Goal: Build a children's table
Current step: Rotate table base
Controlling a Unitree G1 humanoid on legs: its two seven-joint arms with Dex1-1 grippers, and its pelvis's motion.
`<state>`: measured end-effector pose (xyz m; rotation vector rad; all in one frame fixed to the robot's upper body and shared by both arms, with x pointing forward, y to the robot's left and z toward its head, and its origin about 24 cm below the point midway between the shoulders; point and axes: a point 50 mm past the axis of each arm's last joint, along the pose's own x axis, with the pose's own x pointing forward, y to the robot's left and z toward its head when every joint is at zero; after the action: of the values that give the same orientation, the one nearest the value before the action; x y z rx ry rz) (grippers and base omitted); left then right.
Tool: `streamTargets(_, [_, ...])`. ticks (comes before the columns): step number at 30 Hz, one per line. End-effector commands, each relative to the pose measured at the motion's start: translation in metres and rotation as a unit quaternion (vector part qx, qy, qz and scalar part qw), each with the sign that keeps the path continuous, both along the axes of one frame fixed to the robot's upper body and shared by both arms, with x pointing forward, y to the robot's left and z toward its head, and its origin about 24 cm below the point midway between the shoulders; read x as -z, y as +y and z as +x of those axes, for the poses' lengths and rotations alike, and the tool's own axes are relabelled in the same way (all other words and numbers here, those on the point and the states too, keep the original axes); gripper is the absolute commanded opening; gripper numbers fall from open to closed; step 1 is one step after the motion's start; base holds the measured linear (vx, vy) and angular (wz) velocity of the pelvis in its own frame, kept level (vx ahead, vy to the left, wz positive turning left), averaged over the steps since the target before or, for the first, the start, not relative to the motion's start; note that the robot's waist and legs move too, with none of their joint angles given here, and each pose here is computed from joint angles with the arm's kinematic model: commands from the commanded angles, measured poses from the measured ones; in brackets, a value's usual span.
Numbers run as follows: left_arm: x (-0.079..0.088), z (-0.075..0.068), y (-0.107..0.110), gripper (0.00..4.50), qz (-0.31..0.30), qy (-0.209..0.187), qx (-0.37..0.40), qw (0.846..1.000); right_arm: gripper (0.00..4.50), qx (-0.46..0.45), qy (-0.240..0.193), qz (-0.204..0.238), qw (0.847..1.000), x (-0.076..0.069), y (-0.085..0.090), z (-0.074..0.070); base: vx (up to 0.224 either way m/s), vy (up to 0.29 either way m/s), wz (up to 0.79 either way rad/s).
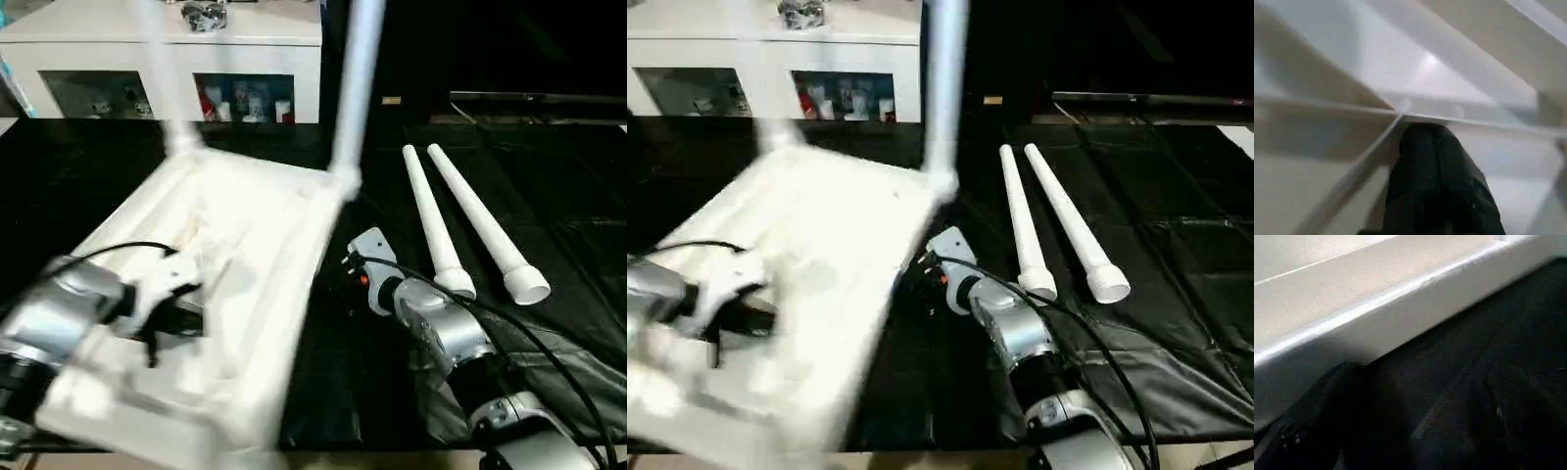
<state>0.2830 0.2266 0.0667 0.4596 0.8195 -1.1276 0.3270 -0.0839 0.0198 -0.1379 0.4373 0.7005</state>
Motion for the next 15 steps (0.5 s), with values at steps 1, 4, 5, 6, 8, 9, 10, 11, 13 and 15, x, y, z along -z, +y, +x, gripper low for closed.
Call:
streamTargets(1, [-0.007,0.017,-0.02,0.03,-0.02,-0.062,0.015,0.998,4.5,-0.035,-0.029,0.017,0.999,-0.012,0.022,0.002,0.0,0.0,0.0])
streamTargets(4, [-0.006,0.026,-0.025,0.03,-0.024,-0.089,0.005,0.996,4.5,-0.027,-0.037,0.014,0.999,-0.014,0.019,0.004,0.0,0.0,0.0])
streamTargets(5, [-0.006,0.031,-0.028,0.03,-0.025,-0.101,-0.005,0.995,4.5,-0.023,-0.042,0.012,0.999,-0.015,0.017,0.006,0.0,0.0,0.0])
streamTargets(6, [-0.006,0.036,-0.031,0.03,-0.026,-0.112,-0.019,0.993,4.5,-0.019,-0.047,0.011,0.999,-0.017,0.015,0.008,0.0,0.0,0.0])
streamTargets(8, [-0.005,0.051,-0.035,0.03,-0.009,-0.147,-0.054,0.988,4.5,-0.007,-0.063,0.006,0.998,-0.022,0.009,0.012,0.0,0.0,0.0])
streamTargets(9, [-0.004,0.059,-0.035,0.03,0.009,-0.167,-0.068,0.984,4.5,0.0,-0.073,0.004,0.997,-0.025,0.006,0.015,0.0,0.0,0.0])
streamTargets(10, [-0.004,0.06,-0.035,0.03,0.01,-0.169,-0.069,0.983,4.5,0.001,-0.074,0.004,0.997,-0.026,0.006,0.015,0.0,0.0,0.0])
streamTargets(11, [-0.003,0.067,-0.034,0.03,0.024,-0.186,-0.084,0.979,4.5,0.01,-0.083,0.004,0.996,-0.03,0.002,0.018,0.0,0.0,0.0])
streamTargets(13, [-0.003,0.073,-0.034,0.03,0.033,-0.204,-0.1,0.973,4.5,0.021,-0.092,0.004,0.996,-0.034,-0.001,0.02,0.0,0.0,0.0])
streamTargets(15, [-0.003,0.078,-0.035,0.03,0.041,-0.224,-0.112,0.967,4.5,0.032,-0.101,0.004,0.994,-0.038,-0.005,0.023,0.0,0.0,0.0])
